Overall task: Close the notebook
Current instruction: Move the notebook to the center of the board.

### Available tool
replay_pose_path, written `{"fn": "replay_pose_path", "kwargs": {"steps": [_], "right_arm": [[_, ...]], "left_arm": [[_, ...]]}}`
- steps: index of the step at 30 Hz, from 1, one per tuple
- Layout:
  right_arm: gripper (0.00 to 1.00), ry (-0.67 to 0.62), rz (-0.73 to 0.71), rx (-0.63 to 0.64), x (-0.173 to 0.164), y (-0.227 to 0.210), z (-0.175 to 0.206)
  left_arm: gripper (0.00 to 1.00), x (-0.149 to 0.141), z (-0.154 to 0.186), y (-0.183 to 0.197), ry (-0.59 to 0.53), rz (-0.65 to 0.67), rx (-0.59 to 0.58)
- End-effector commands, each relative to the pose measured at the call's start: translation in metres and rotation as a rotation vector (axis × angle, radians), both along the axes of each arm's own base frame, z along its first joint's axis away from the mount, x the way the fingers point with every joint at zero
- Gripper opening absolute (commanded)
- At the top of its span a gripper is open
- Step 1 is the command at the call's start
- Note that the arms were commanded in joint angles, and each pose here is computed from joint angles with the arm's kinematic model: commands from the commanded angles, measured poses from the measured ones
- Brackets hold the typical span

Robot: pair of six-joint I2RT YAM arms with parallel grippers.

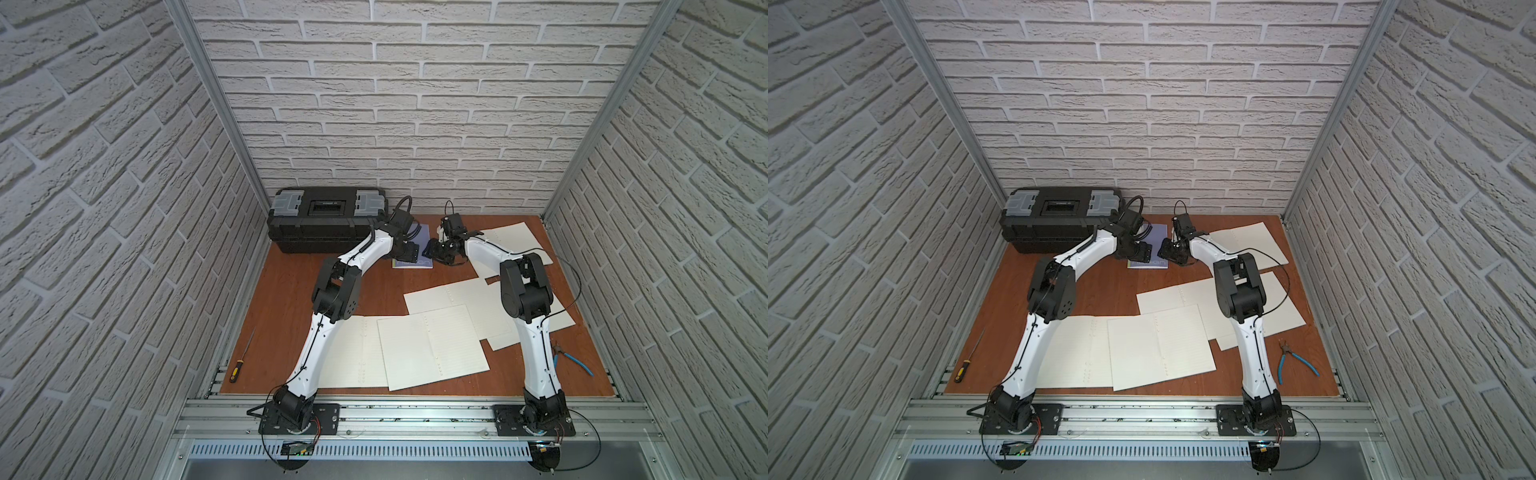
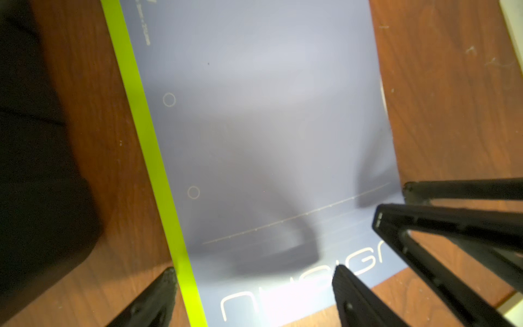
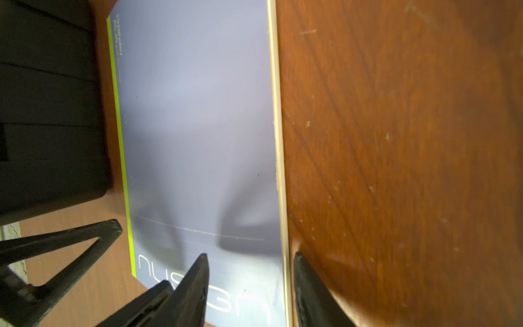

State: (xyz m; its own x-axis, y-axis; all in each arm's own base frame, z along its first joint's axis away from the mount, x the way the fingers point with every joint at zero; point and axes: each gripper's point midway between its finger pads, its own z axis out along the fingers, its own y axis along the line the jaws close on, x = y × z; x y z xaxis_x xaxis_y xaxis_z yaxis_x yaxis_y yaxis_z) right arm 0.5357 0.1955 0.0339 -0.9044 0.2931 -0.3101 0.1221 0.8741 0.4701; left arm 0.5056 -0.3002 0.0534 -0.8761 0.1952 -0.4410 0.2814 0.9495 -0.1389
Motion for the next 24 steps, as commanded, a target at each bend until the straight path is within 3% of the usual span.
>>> {"fn": "replay_pose_path", "kwargs": {"steps": [1,12,24], "right_arm": [[0.51,0.0,0.018,-0.024,-0.002,-0.002,0.012],[0.54,-0.051,0.009,-0.055,-0.009,-0.02,0.044],[0.55,-0.052,0.038,-0.112,-0.061,-0.042,0.061]], "left_arm": [[0.87,0.005,0.048,0.0,-0.096,-0.007,-0.008],[0.87,-0.02,0.066,-0.001,-0.109,-0.007,0.005],[0.87,-0.066,0.068,0.007,-0.087,0.026,-0.017]]}}
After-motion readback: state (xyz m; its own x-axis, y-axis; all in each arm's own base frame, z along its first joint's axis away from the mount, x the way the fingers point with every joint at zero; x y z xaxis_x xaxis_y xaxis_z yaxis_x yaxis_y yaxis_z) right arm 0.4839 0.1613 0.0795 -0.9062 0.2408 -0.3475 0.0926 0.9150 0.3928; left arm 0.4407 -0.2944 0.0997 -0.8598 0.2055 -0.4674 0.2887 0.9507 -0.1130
